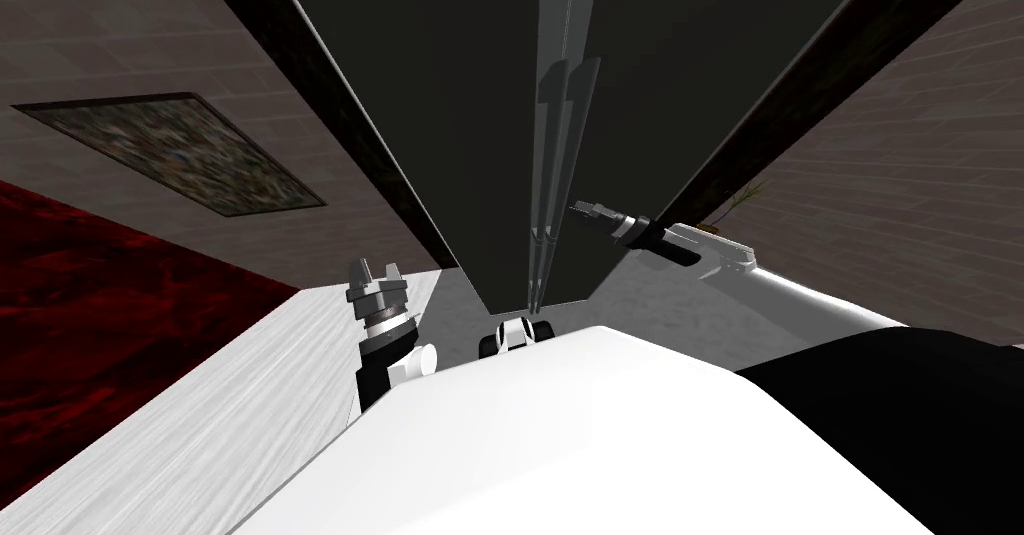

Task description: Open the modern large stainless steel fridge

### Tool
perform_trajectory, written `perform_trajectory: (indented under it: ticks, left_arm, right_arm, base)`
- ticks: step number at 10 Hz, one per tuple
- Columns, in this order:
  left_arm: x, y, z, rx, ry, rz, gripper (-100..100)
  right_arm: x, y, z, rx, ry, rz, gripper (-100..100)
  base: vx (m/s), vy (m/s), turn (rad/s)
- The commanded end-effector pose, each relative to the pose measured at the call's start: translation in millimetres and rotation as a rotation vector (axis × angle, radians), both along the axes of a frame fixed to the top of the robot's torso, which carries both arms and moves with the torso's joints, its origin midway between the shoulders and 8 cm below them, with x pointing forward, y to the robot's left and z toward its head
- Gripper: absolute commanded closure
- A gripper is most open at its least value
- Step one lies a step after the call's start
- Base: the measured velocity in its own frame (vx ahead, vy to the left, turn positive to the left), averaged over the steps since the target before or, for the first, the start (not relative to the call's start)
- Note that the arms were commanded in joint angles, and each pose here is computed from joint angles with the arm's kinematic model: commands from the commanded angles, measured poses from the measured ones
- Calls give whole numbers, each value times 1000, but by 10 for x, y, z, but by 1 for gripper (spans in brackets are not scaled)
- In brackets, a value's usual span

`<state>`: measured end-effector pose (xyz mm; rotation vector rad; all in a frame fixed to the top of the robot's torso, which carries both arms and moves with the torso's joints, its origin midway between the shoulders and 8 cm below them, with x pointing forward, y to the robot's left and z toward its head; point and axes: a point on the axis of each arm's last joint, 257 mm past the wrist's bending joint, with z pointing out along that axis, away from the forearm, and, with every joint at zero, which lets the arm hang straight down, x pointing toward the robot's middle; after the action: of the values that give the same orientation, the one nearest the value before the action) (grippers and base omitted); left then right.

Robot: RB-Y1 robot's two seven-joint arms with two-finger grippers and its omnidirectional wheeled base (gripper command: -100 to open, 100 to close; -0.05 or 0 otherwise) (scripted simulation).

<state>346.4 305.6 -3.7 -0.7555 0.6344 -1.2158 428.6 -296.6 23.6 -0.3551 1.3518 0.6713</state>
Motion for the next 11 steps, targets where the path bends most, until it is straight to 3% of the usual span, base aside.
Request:
perform_trajectory:
  ticks: [1,11]
  left_arm:
    - [0,0,0,0,0,0,0]
    - [0,0,0,0,0,0,0]
  right_arm:
    - [24,-37,113,-62,-13,-3,-100]
    - [149,-74,647,-320,-79,-19,-100]
  base:
    - [35,55,-136]
    - [39,63,-161]
